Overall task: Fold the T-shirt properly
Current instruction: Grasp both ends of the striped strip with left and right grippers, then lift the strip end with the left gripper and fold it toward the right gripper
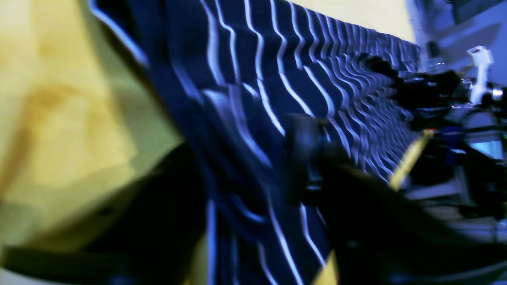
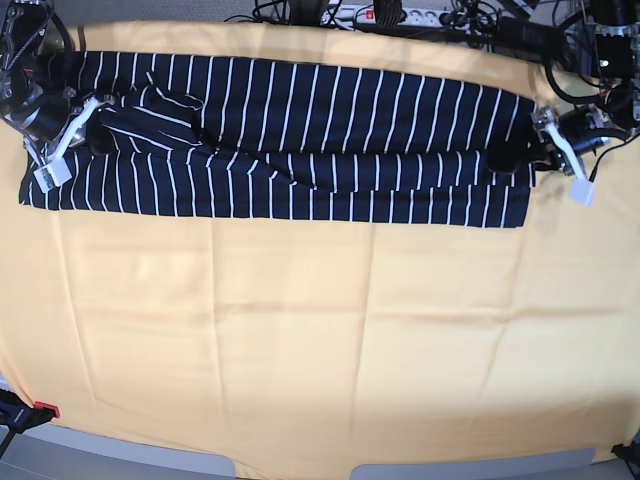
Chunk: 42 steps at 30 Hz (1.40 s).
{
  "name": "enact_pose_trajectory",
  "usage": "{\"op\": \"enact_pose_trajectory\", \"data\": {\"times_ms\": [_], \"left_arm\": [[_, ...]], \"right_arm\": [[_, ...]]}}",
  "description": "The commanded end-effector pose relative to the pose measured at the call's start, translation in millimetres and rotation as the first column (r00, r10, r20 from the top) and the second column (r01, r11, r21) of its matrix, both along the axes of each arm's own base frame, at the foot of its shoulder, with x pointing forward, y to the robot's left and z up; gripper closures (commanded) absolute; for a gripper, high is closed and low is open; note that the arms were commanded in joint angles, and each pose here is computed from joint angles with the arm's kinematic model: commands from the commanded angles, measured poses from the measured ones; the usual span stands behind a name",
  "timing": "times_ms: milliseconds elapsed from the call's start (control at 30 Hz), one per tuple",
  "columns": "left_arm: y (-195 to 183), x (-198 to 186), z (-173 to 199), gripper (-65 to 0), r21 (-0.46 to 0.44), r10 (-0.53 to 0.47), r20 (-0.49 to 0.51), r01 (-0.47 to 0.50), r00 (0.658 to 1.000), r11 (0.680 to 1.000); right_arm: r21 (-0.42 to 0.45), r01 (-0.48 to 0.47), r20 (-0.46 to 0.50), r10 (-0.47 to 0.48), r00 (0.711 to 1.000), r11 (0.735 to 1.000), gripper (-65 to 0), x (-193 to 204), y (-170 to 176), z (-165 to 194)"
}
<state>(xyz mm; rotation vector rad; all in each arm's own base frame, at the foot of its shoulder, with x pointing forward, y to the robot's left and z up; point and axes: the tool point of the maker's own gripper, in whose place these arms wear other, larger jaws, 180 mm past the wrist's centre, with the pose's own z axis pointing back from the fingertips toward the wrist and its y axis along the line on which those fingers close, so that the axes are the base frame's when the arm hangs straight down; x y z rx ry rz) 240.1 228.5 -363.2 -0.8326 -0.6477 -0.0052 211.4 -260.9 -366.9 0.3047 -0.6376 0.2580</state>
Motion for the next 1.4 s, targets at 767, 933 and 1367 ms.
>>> {"op": "enact_pose_trajectory", "data": {"times_ms": [767, 933, 1367], "left_arm": [[104.0, 30.1, 61.0, 0.0, 0.197, 0.169, 0.064, -0.178, 0.984, 0.964], [85.9, 22.0, 79.8, 0.0, 0.144, 0.026, 0.100, -0.040, 0.995, 0.989], [-36.5, 10.1, 139.3, 0.0, 0.175, -0.254, 0.373, 0.201, 0.892, 0.964]], "right_arm": [[-0.069, -0.079, 0.222, 0.092, 0.971, 0.994, -25.5, 26.7, 15.0, 71.5], [-0.061, -0.076, 0.219, 0.088, 0.972, 0.995, -25.5, 25.6, 16.6, 69.9], [0.005, -0.051, 0.220, 0.049, 0.974, 0.999, -25.5, 21.9, 30.2, 61.3]]}}
